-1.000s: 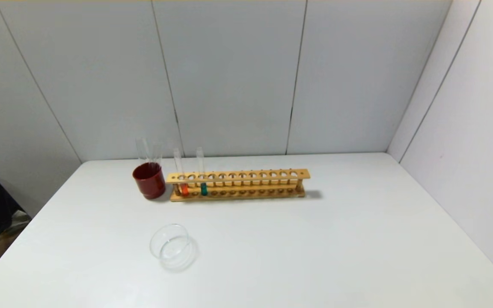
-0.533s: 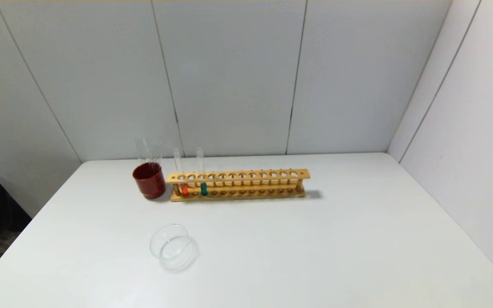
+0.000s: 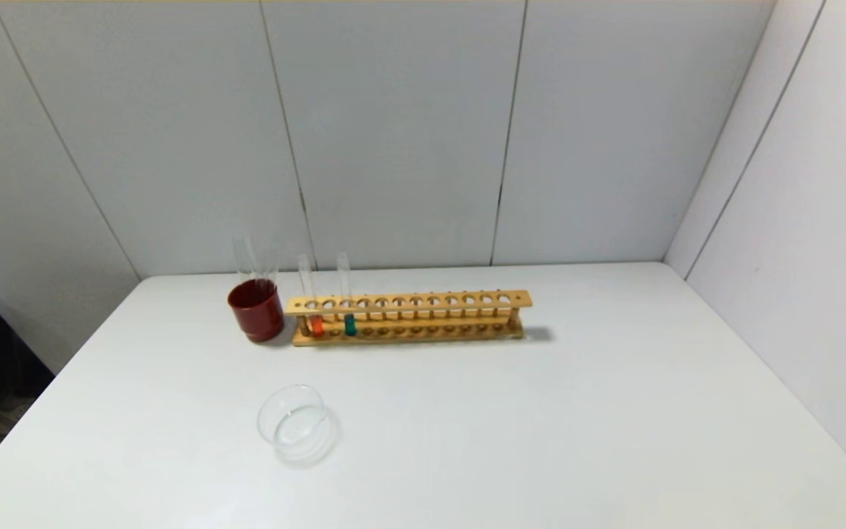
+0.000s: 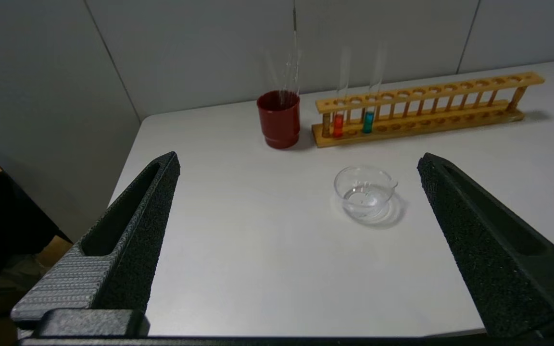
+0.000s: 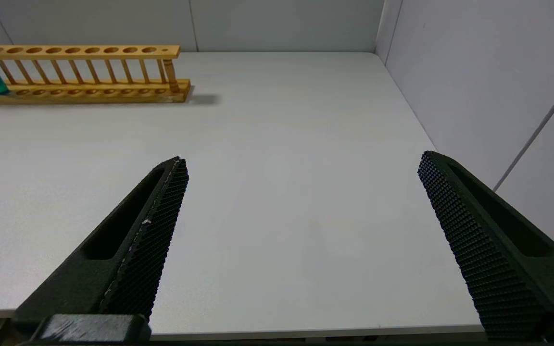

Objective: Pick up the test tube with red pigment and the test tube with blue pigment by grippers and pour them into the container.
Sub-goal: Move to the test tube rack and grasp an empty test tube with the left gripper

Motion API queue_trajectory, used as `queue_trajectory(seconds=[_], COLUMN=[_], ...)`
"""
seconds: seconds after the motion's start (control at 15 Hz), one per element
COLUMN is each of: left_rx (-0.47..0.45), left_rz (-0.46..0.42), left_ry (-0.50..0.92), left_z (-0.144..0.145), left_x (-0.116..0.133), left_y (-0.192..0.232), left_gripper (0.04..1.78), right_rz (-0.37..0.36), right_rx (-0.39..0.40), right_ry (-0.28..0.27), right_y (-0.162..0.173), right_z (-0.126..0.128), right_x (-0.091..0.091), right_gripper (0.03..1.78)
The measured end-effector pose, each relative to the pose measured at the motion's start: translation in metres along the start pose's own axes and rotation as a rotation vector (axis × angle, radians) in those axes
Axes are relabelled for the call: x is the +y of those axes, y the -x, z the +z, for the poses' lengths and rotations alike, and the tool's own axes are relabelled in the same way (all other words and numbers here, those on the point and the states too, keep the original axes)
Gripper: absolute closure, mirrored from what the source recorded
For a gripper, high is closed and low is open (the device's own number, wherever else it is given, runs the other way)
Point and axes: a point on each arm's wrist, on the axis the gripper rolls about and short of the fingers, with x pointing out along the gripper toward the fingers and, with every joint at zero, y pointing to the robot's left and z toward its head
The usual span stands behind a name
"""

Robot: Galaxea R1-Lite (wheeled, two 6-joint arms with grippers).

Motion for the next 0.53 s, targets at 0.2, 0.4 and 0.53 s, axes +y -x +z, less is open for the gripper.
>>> queue_trajectory(seconds=[0.2, 0.4, 0.53], left_rx=[0.086, 0.188, 0.224], left_rz=[-0.055, -0.111, -0.131], left_ry=[0.064, 0.161, 0.222], left_z=[0.049, 0.079, 0.085], left_x=[0.004, 0.009, 0.011], left_y=[-0.035, -0.103, -0.154], left_gripper=[0.07, 0.07, 0.07], right_rz=[0.0, 0.0, 0.0], right_rx=[0.0, 0.0, 0.0], right_ry=[0.0, 0.0, 0.0], right_y=[0.0, 0.0, 0.0], right_z=[0.0, 0.0, 0.0], right_x=[0.0, 0.0, 0.0], right_gripper=[0.06, 0.06, 0.06])
